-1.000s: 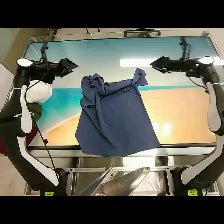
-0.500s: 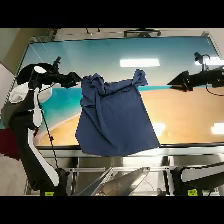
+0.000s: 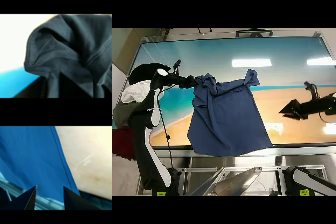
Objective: Fold the shirts.
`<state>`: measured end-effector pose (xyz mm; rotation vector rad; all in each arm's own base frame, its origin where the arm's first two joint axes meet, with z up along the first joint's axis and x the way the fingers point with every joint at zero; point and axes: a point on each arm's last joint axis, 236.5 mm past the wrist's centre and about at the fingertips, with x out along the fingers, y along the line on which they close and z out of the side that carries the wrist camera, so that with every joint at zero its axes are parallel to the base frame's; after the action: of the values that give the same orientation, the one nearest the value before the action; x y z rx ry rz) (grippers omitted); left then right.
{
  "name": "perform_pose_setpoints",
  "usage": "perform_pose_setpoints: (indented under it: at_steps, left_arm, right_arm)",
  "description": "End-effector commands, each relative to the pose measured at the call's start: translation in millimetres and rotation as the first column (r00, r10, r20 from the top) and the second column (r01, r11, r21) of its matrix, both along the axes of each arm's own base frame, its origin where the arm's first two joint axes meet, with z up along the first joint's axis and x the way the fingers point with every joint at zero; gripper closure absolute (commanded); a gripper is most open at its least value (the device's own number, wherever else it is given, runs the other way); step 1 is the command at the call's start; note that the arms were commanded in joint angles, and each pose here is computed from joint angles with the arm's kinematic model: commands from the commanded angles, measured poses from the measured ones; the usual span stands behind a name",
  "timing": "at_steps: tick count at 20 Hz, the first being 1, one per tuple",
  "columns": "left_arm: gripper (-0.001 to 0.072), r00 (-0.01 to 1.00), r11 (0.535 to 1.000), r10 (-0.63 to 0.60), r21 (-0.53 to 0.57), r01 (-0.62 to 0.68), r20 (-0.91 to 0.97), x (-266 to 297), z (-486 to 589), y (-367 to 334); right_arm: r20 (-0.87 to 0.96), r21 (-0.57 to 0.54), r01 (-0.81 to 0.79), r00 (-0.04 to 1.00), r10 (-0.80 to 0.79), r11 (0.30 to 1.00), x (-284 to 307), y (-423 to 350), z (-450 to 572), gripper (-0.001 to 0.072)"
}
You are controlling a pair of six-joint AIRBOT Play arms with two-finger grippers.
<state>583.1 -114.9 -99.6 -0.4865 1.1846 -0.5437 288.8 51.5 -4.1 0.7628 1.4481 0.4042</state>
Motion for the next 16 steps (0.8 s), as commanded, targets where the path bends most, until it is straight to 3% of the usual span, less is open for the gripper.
perform_pose_setpoints:
  at_steps: [1, 5, 10, 15, 16]
  left_arm:
    - [0.0685, 1.000, 0.998, -0.013, -0.056, 0.014, 0.010, -1.0, 13.9, -8.3]
    - [0.0685, 0.998, 0.997, 0.015, -0.079, -0.010, 0.067, 6.8, 46.6, 2.8]
    - [0.0685, 0.993, 0.996, 0.054, -0.080, -0.046, 0.102, 7.6, 79.3, 37.8]
    - [0.0685, 0.996, 0.995, 0.051, -0.087, -0.044, 0.078, -2.3, 85.8, 56.5]
    - [0.0685, 0.996, 0.995, 0.048, -0.089, -0.041, 0.071, -4.5, 85.6, 58.5]
  right_arm:
    - [-0.087, -0.038, 0.067, 0.994, -0.071, 0.997, -45.1, 8.6, -39.0, 0.0336]
    - [-0.188, -0.091, 0.091, 0.976, -0.107, 0.992, -77.5, 12.8, -84.8, 0.0335]
    - [-0.232, -0.132, -0.040, 0.973, 0.008, 0.990, -92.9, 39.3, -116.9, 0.0336]
    - [-0.228, -0.027, -0.177, 0.959, 0.166, 0.984, -104.4, 97.5, -116.9, 0.0353]
    - [-0.201, -0.007, -0.180, 0.964, 0.175, 0.984, -99.6, 105.4, -112.6, 0.0517]
